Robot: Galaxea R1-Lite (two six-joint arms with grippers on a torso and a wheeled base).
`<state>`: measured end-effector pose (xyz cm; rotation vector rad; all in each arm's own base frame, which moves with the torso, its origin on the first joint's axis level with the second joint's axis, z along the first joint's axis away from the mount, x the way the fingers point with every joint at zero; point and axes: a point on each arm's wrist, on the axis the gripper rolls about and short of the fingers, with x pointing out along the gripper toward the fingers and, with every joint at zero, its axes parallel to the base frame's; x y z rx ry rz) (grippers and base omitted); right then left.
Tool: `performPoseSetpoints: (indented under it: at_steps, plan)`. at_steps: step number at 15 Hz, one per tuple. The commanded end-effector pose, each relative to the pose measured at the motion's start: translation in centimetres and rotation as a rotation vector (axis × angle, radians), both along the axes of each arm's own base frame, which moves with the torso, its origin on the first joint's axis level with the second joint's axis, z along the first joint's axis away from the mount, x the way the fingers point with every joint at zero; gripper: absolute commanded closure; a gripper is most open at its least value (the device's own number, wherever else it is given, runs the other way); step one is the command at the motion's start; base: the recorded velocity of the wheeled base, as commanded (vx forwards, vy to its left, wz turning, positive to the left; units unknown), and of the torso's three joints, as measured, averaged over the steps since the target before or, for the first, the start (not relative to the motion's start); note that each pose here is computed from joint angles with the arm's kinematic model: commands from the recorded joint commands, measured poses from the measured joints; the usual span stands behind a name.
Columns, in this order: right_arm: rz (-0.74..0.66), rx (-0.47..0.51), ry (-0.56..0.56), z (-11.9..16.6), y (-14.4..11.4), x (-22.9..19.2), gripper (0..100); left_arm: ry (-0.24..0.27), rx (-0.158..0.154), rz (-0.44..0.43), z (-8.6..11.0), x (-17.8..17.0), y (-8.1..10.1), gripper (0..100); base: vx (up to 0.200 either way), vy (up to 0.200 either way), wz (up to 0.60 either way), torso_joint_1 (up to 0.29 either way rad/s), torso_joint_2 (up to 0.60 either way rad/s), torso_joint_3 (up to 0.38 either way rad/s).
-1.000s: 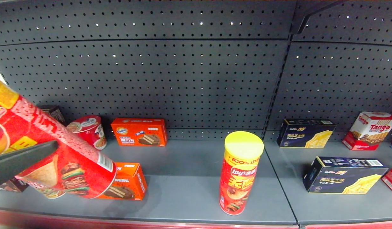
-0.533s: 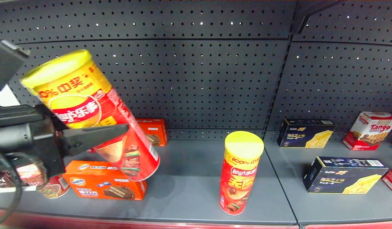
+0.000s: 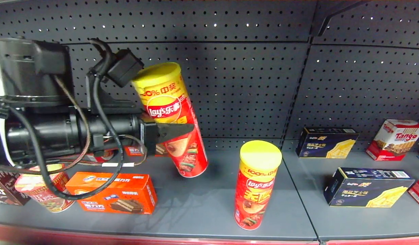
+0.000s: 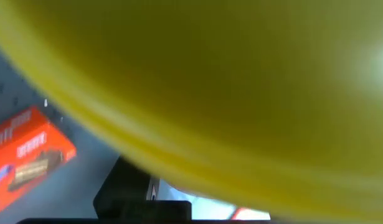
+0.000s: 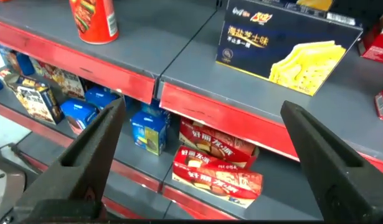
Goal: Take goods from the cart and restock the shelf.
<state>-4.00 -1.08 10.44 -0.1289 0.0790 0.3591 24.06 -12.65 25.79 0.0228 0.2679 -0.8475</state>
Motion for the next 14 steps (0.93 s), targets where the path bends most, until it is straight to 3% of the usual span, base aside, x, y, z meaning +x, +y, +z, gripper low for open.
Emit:
performPoseSetpoints:
  at_steps: [1,5,14]
  plan:
    - [0.000,0.005,-0.010,0.5,0.0,-0.1,0,0.031,0.021,0.011,-1.0,3.3,-1.8,100,0.000,0.000,0.00,0.000,0.00,0.000]
    - [0.003,0.005,-0.009,0.5,-0.1,-0.2,0,0.060,0.061,0.044,-2.9,6.6,-3.6,100,0.000,0.000,0.00,0.000,0.00,0.000]
    - [0.003,0.005,-0.005,0.4,0.0,-0.1,0,0.086,0.122,-0.007,-5.8,8.7,-6.3,100,0.000,0.000,0.00,0.000,0.00,0.000]
